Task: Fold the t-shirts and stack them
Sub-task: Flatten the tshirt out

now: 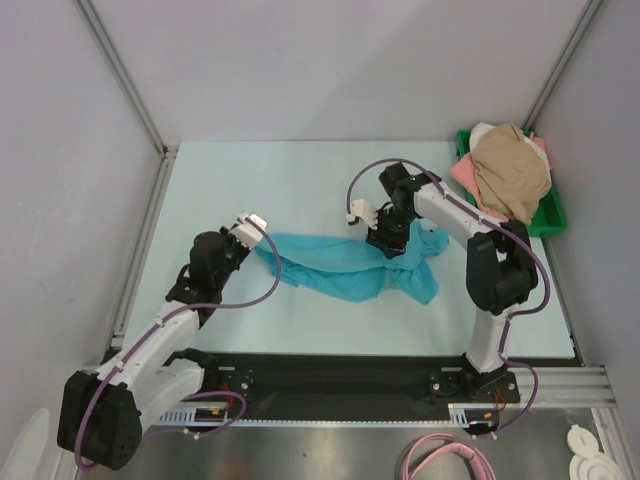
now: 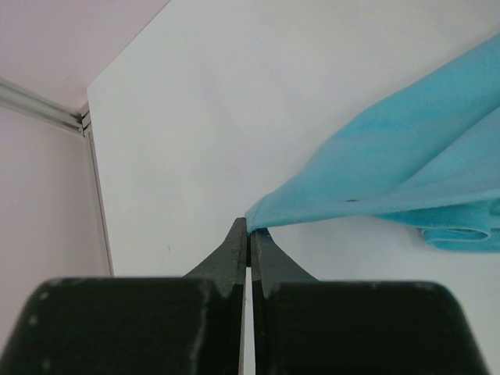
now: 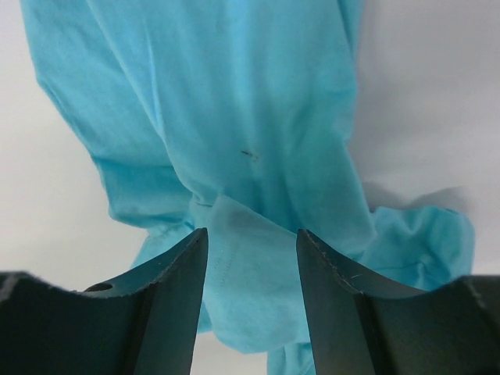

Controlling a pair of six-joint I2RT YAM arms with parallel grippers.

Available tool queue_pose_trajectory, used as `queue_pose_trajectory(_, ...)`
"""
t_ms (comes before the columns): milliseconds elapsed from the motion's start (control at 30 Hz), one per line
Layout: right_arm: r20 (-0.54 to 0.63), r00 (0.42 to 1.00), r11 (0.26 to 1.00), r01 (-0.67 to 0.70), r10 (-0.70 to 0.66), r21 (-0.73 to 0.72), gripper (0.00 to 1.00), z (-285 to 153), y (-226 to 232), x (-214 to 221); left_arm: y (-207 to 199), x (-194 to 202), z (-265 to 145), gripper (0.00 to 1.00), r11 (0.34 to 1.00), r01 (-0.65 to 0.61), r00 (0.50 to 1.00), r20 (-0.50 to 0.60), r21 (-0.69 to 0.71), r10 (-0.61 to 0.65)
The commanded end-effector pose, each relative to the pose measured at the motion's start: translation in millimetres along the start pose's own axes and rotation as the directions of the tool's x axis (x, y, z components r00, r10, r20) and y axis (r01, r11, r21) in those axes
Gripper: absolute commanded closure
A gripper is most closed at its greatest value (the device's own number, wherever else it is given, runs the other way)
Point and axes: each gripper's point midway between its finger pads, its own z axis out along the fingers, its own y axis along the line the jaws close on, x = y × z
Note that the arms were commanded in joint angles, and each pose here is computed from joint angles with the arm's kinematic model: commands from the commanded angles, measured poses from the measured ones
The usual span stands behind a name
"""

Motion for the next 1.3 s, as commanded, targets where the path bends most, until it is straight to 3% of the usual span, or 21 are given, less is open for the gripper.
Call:
queue_pose_trajectory(0,-0.049,0.998,1.0,0.029,-0.03,-0.008,0.45,-2.8,-0.6,1.4,0.6,-8.1,0.0,0.99,1.0,0.012,0.999,0.038,0.003,-0.012)
queue_pose_trajectory(500,-0.059,0.99,0.992,0.128,-0.128,-0.003,0.44,5.2,-1.5,-15.4,-0.8,-6.1,1.2,1.0,1.0,0.014,0.999,0.034,0.007,-0.014)
queue_pose_trajectory(1000,-0.162,0.972,0.986,0.167,-0.168,-0.017,0.39,22.1,-8.6,-9.9,-1.5,-5.7,0.6,1.0,1.0,0.012,0.999,0.037,0.007,-0.012)
queue_pose_trajectory(1267,-0.187,0.97,0.988,0.157,-0.156,-0.009,0.53,19.3,-11.2,-8.4,-1.0,-5.0,0.8,1.0,1.0,0.012,0.999,0.034,0.003,-0.012)
